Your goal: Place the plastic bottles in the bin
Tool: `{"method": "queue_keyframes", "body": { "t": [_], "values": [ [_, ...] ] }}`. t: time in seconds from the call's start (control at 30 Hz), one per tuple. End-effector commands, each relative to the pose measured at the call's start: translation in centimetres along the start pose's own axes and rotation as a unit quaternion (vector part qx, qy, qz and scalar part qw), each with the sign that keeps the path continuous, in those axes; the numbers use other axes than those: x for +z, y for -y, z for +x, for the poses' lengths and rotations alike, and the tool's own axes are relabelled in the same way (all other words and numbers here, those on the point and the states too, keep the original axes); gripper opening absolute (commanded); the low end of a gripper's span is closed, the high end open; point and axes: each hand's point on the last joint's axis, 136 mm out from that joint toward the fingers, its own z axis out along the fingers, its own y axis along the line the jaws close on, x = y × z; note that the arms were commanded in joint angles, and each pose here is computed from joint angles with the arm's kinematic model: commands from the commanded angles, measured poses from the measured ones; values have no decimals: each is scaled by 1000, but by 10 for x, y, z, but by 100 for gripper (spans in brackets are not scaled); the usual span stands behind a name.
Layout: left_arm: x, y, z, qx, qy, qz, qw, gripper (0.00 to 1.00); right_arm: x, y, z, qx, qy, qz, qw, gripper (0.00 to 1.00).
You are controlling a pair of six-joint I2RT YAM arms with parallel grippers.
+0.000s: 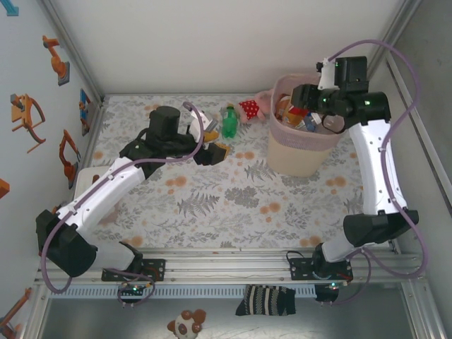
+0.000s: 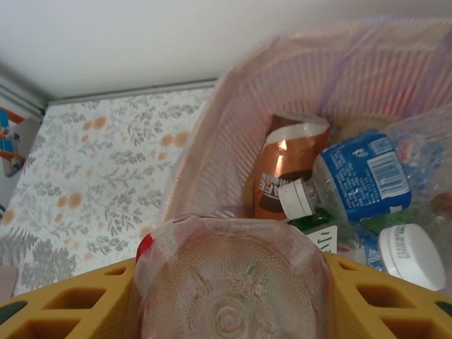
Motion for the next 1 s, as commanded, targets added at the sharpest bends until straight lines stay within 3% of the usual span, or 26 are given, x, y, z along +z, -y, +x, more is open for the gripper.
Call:
{"method": "queue_keyframes", "body": {
  "t": [0.0,0.63,0.73,0.97],
  "values": [
    [-10,6,-8,8,20,-5,1000,72,16,-1,11,-15,-19,-13,1000,55],
    [-9,0,4,0,7,-21,1000,72,112,21,108,-45,-154,34,986,58],
    [-9,0,4,1,7,-21,1000,72,106,18,103,-41,-150,31,987,63],
    [-10,-1,2,3,11,-24,1000,72,50,-18,46,-46,-70,-10,996,78]
  ]
}}
